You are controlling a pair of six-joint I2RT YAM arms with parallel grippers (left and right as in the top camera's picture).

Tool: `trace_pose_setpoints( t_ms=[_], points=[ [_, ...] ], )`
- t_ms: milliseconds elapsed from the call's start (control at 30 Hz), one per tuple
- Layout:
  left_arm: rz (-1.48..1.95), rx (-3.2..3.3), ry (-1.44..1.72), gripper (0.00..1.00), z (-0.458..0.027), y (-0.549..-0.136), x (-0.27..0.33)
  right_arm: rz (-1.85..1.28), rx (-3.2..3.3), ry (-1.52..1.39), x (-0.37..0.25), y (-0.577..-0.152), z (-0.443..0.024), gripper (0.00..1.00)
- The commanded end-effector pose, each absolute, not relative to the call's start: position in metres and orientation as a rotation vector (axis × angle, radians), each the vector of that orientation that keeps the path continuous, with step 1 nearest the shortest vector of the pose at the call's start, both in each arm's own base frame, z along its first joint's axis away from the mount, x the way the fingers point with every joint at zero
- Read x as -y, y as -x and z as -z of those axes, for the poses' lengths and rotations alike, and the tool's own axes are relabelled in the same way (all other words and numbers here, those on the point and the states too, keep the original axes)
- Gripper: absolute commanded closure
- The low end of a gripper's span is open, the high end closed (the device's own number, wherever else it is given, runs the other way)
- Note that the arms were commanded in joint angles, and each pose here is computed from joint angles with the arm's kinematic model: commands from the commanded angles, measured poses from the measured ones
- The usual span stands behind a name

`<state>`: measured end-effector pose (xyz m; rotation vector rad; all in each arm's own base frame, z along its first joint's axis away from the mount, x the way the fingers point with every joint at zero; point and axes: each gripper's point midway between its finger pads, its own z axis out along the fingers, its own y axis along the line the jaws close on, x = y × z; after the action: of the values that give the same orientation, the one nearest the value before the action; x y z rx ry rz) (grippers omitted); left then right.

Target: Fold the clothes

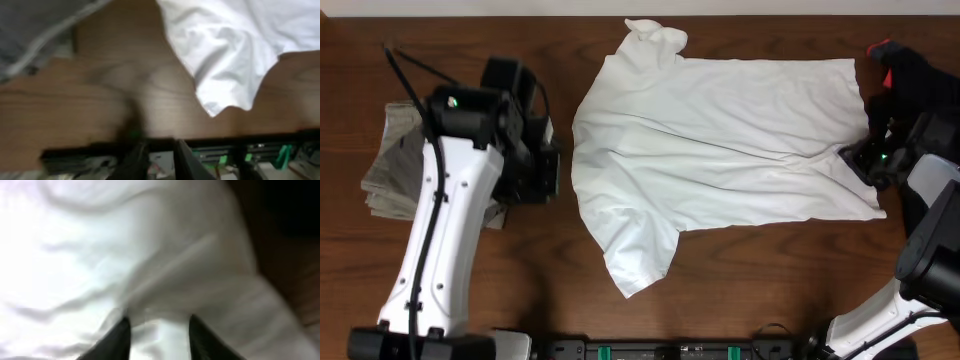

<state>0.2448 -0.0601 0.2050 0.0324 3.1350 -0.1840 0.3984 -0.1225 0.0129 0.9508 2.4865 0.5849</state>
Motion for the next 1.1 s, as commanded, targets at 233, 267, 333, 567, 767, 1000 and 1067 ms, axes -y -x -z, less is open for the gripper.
trace_pose_setpoints(
  t_ms=[233,267,333,567,767,1000,1067],
  points=[
    [0.36,-3.257,-0.111,0.69,-0.116,-0.191,0.118,-0.588,-2.418,-0.776,0.112,-0.376,-0.121,0.44],
    [0.351,-3.278,-0.064,0.69,-0.105,-0.185,0.12,-0.566,-2.423,-0.78,0.111,-0.37,-0.127,0.43],
    [0.429,-3.312,-0.016,0.67,-0.089,-0.172,0.132,-0.516,-2.436,-0.799,0.112,-0.359,-0.135,0.41],
    [0.65,-3.402,0.136,0.53,-0.046,-0.129,0.163,-0.49,-2.463,-0.792,0.109,-0.348,-0.139,0.39],
    [0.722,-3.411,0.166,0.38,-0.033,-0.115,0.178,-0.497,-2.476,-0.802,0.108,-0.345,-0.137,0.39],
    [0.662,-3.414,0.242,0.36,-0.022,-0.121,0.177,-0.505,-2.495,-0.816,0.105,-0.34,-0.135,0.41],
    [0.63,-3.448,0.284,0.43,-0.016,-0.118,0.175,-0.507,-2.496,-0.817,0.105,-0.34,-0.135,0.41]
  ],
)
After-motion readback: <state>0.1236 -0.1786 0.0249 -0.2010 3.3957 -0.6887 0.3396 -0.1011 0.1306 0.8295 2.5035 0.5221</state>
